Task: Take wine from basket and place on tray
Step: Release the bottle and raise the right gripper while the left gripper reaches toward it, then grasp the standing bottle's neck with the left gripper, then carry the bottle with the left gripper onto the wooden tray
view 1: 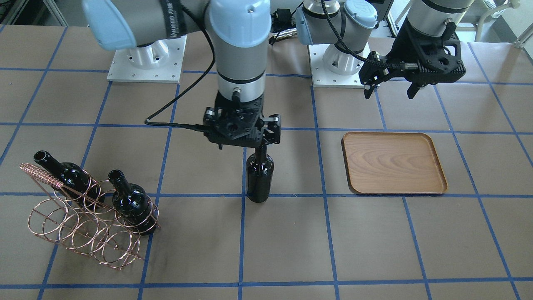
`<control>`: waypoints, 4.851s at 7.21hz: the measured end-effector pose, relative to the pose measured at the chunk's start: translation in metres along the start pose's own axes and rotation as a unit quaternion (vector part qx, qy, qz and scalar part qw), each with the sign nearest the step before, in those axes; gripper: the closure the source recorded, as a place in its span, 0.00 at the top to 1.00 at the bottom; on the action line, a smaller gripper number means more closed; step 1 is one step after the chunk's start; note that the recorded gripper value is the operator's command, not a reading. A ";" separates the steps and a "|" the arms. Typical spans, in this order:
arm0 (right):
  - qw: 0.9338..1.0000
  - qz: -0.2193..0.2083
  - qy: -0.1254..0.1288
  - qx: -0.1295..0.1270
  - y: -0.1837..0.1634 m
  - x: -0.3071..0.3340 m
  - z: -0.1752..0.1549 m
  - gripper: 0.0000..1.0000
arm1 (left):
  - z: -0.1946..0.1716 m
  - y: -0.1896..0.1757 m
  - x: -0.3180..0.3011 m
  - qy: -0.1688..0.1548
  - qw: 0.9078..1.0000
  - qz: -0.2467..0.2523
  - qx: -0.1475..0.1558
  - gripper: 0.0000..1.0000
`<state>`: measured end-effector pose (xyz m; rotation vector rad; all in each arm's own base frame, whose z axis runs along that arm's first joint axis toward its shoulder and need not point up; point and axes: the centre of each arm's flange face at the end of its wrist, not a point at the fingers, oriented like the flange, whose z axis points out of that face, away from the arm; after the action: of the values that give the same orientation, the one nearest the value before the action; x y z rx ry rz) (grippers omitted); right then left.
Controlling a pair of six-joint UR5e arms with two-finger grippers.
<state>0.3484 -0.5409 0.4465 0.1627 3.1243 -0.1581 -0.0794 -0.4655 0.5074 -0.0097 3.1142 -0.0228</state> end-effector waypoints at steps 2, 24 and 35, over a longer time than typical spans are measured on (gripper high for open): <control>0.999 -0.040 0.006 0.011 -0.035 0.093 -0.046 1.00 | 0.005 -0.007 0.002 0.003 1.000 0.003 0.005 1.00; 0.999 -0.045 0.012 -0.001 -0.038 0.168 -0.059 1.00 | 0.129 -0.060 0.264 0.002 0.980 0.196 0.030 0.00; 0.999 -0.044 0.011 -0.001 -0.038 0.169 -0.059 1.00 | 0.051 -0.076 0.002 -0.039 0.989 0.142 0.013 0.00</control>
<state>0.1765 -0.5554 0.5063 0.0265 3.1556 -0.1543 -0.0798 -0.5418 0.4579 0.4227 3.0036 -0.0567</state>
